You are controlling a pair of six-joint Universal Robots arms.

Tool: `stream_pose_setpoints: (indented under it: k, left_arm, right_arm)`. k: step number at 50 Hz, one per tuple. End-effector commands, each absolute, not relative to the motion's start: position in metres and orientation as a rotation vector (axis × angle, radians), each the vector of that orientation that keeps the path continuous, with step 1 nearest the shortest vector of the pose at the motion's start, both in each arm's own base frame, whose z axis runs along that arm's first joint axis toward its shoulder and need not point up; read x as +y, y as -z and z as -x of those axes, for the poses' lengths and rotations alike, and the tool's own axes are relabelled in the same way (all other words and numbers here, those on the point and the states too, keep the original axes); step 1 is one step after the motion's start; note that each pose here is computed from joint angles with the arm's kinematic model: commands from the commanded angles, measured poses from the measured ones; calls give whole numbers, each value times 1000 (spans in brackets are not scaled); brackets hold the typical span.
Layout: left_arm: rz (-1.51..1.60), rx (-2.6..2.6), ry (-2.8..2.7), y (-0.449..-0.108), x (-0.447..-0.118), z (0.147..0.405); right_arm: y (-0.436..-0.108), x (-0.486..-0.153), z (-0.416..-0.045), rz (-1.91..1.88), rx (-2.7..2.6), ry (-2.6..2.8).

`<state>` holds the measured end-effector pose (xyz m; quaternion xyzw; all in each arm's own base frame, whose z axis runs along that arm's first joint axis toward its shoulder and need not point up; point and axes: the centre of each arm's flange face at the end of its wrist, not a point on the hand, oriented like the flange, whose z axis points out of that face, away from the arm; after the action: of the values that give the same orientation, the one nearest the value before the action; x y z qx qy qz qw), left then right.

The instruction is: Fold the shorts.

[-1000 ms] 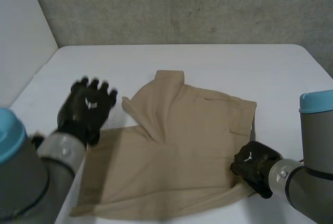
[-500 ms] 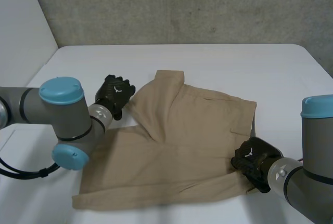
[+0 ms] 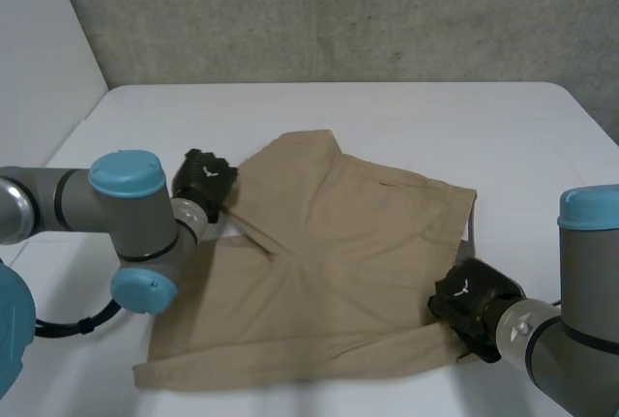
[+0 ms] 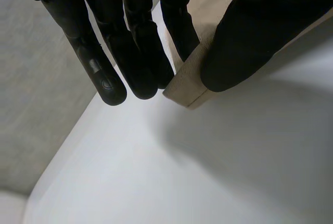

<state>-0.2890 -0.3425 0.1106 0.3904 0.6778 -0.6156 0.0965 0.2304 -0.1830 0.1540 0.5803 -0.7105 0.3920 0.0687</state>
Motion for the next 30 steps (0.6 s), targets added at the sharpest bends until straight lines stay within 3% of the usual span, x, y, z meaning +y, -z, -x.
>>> stream_pose_setpoints:
  k: [1, 12, 21, 26, 30]
  left_arm:
    - [-1033, 2005, 1723, -114, -336, 276]
    - [-1095, 2003, 1732, -117, -308, 288]
    - [-992, 1949, 1842, -174, -298, 271]
    - [-930, 1971, 1900, -210, -265, 253]
    - [-974, 2108, 1833, -217, -227, 240]
  right_arm:
    - [-154, -181, -232, -1744, -2147, -1192]
    - [-155, -182, -234, -1718, -2168, -1216]
    - [-158, -193, -234, -1621, -2216, -1304]
    - [-162, -197, -237, -1557, -2273, -1347]
    - [-163, -202, -235, -1517, -2300, -1358]
